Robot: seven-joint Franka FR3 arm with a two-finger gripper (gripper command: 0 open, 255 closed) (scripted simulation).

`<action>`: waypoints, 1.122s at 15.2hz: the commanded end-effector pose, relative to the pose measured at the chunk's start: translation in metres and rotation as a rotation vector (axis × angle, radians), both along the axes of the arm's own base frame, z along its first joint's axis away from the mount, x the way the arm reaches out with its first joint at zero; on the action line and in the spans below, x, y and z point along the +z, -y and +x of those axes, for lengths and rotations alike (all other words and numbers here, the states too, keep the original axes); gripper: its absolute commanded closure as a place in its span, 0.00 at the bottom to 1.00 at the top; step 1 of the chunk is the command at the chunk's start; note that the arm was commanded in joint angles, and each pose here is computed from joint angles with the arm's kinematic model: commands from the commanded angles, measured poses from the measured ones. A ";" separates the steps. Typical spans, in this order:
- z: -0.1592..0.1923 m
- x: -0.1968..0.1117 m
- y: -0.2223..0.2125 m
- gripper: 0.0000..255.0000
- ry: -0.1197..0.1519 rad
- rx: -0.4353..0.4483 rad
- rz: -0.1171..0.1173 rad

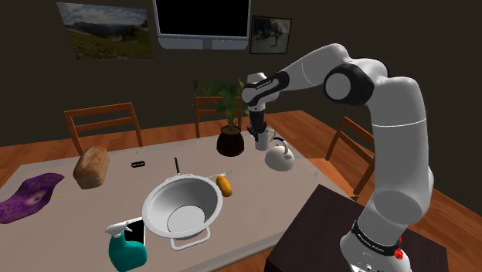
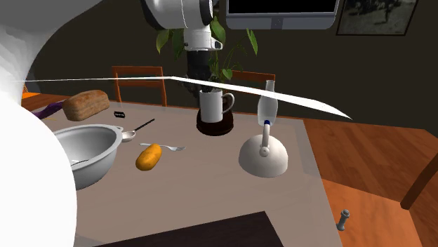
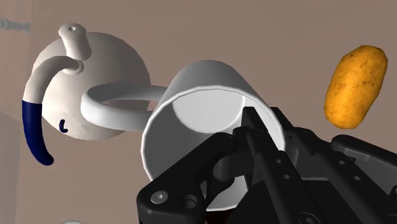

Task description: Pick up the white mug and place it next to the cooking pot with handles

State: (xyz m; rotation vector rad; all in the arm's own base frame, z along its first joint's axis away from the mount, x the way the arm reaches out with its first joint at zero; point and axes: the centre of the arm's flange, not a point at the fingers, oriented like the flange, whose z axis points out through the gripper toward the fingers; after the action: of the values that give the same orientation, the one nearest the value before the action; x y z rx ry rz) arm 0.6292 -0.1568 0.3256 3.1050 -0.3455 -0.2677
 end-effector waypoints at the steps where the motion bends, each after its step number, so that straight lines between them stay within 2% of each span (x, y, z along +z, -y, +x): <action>1: -0.016 0.000 -0.021 1.00 0.000 0.000 0.000; 17: -0.153 0.000 -0.181 1.00 0.000 0.000 0.000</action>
State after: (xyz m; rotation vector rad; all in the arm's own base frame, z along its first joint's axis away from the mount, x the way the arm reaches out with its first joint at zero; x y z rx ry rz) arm 0.4841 0.0136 0.3260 3.1056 -0.3440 -0.2684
